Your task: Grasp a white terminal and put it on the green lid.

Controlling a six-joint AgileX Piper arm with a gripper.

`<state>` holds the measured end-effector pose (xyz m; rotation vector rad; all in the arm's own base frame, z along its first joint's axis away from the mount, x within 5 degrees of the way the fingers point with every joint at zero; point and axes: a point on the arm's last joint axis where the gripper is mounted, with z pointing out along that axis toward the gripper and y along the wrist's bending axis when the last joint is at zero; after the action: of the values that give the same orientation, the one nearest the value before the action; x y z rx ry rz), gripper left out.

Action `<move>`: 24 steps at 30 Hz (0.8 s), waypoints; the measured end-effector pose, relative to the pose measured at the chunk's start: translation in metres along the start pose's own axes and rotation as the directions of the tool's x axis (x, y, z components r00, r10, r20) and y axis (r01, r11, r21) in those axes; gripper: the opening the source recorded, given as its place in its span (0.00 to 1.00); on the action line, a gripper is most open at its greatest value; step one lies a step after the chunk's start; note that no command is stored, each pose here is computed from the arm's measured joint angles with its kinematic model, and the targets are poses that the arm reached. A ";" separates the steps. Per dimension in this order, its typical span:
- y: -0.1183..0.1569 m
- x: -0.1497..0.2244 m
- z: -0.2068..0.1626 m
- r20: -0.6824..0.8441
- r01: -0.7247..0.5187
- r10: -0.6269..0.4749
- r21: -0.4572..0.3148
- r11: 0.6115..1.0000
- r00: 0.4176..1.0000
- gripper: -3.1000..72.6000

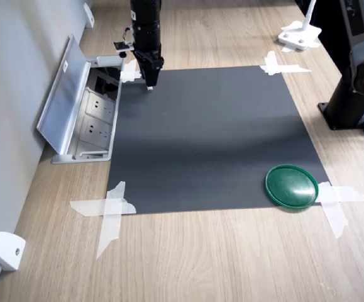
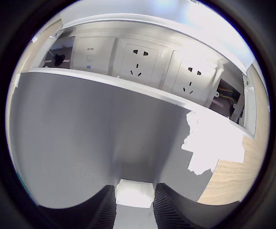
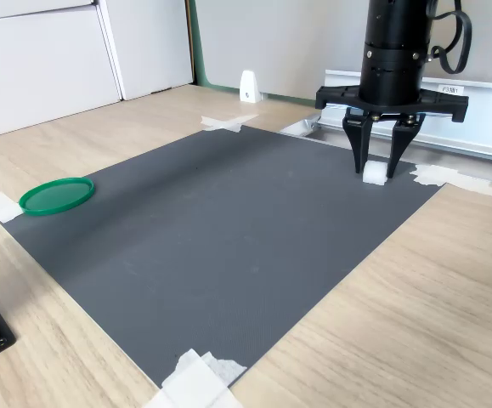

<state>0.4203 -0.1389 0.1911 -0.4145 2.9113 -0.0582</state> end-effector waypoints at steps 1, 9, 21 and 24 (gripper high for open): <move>0.001 0.001 -0.003 -0.004 -0.002 0.002 -0.007 1.000 1.000 0.45; 0.038 -0.008 -0.058 0.048 0.072 -0.072 -0.005 0.997 0.996 0.45; 0.171 0.039 -0.112 0.098 0.295 -0.288 -0.073 0.953 0.953 0.45; 0.202 0.060 -0.116 0.109 0.345 -0.335 -0.091 0.934 0.936 0.45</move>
<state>0.2854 0.0396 0.2798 -0.9118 2.7262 0.0680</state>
